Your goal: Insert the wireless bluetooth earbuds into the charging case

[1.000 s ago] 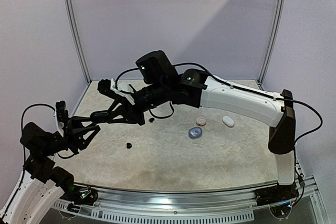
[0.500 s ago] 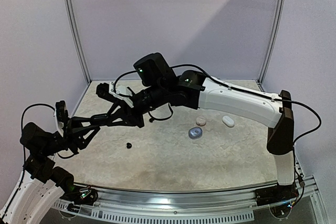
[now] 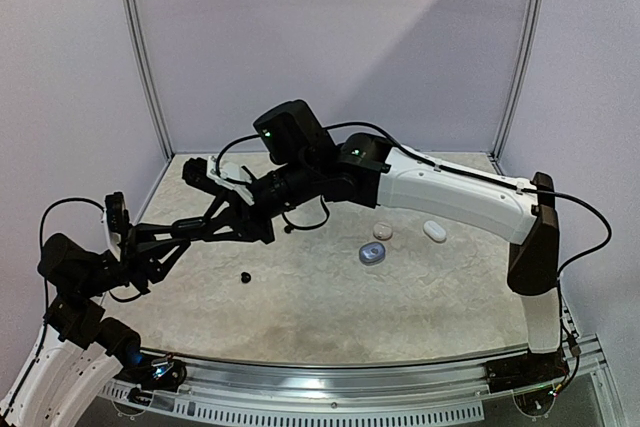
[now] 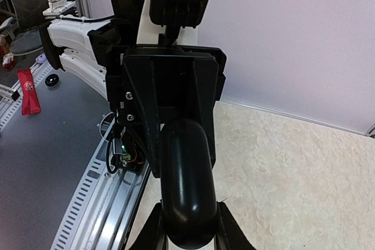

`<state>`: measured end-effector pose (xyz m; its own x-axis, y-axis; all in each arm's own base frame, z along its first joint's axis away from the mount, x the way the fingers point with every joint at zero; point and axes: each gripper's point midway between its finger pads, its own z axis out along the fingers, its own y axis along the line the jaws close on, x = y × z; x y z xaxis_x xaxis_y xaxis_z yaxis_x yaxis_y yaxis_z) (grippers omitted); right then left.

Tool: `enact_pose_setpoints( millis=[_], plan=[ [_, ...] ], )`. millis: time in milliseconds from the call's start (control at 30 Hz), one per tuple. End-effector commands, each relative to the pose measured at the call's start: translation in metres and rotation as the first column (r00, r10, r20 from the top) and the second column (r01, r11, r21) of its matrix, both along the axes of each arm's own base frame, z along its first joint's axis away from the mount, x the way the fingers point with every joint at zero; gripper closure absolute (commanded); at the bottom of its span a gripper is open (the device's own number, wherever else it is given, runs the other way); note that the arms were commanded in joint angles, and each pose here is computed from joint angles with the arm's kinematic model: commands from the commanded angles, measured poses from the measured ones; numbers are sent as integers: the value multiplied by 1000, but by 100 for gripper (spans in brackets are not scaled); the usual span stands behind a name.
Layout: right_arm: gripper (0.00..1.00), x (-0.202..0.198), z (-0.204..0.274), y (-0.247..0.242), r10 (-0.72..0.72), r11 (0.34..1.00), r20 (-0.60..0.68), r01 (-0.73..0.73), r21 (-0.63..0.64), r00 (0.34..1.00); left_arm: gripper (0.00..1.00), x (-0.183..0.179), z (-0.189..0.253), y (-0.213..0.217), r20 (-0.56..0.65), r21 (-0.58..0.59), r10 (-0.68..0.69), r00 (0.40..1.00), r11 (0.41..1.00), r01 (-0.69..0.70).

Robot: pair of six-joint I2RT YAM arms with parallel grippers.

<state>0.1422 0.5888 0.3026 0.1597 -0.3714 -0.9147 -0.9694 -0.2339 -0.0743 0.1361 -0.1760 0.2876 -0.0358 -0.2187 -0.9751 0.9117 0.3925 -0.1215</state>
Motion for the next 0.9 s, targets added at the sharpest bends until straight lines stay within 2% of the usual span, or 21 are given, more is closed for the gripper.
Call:
enact_pose_setpoints(
  millis=[0, 67, 167, 400, 867],
  plan=[
    [59, 3, 1, 8, -26, 1000, 3, 26, 11, 1000, 100, -3, -2, -1, 28, 16, -10, 1000, 1000, 10],
    [48, 4, 2, 9, -29, 999, 3, 29, 14, 1000, 100, -3, -2, -1, 49, 27, -3, 999, 1000, 1],
    [44, 5, 2, 12, -34, 999, -7, 34, 16, 999, 100, -5, -4, -2, 70, 41, -14, 997, 999, 11],
    [47, 12, 5, 19, -56, 998, -33, 56, 9, 998, 100, -8, -9, -3, 88, 72, -30, 996, 997, 23],
    [59, 35, 19, 16, -93, 994, -202, 102, 34, 975, 100, -9, -12, -4, 100, 90, -37, 994, 996, 28]
  ],
)
